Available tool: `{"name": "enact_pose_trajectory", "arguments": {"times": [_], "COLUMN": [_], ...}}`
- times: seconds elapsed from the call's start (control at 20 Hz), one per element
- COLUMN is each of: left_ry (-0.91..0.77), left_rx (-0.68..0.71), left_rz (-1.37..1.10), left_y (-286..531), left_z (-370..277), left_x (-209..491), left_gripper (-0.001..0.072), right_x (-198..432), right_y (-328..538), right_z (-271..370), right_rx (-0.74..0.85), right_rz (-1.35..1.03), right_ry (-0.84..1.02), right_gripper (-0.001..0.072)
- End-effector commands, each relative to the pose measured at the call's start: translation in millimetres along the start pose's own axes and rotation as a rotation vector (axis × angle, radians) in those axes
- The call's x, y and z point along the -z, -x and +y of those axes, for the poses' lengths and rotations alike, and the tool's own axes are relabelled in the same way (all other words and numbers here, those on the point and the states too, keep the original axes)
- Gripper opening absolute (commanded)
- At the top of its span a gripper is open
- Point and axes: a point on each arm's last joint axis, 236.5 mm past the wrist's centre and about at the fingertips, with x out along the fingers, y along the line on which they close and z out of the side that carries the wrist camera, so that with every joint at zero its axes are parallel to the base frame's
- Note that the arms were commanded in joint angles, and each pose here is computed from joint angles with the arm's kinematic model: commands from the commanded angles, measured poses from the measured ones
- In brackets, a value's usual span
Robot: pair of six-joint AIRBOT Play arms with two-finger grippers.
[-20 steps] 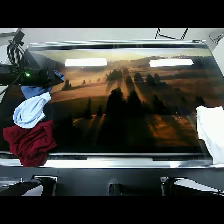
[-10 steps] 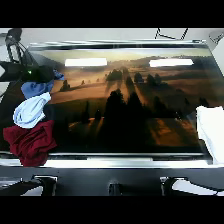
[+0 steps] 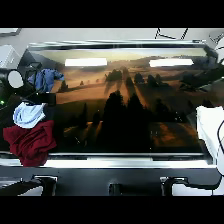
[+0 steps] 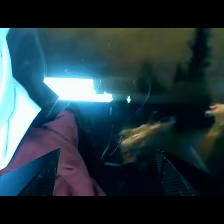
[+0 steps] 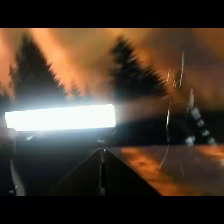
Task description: Fold the clothes and pants, and hang the long-sleeved shirts on hangers.
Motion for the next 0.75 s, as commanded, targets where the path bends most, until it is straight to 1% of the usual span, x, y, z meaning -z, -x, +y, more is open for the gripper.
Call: {"name": "enact_pose_trajectory", "arguments": {"times": [0.0, 0.15, 0.7], "left_ry": [-0.020, -0.020, -0.020], "left_rx": [-0.007, -0.008, -0.008], "left_rz": [0.009, 0.012, 0.012], "left_y": [-12.5, -13.7, -13.7], "left_z": [0.7, 0.7, 0.7], "left_x": [4.3, 4.4, 4.4], "left_gripper": [0.0705, 0.0706, 0.0706], "right_x": [21.1, 31.9, 31.1], "right_y": [-13.4, -12.2, -12.3], "right_z": [11.3, 10.1, 10.1], "right_rx": [0.012, 0.018, 0.017], "right_rz": [0.081, 0.127, 0.123], "right_ry": [-0.038, -0.038, -0.038], "right_gripper": [0.0036, 0.0034, 0.0034]}}
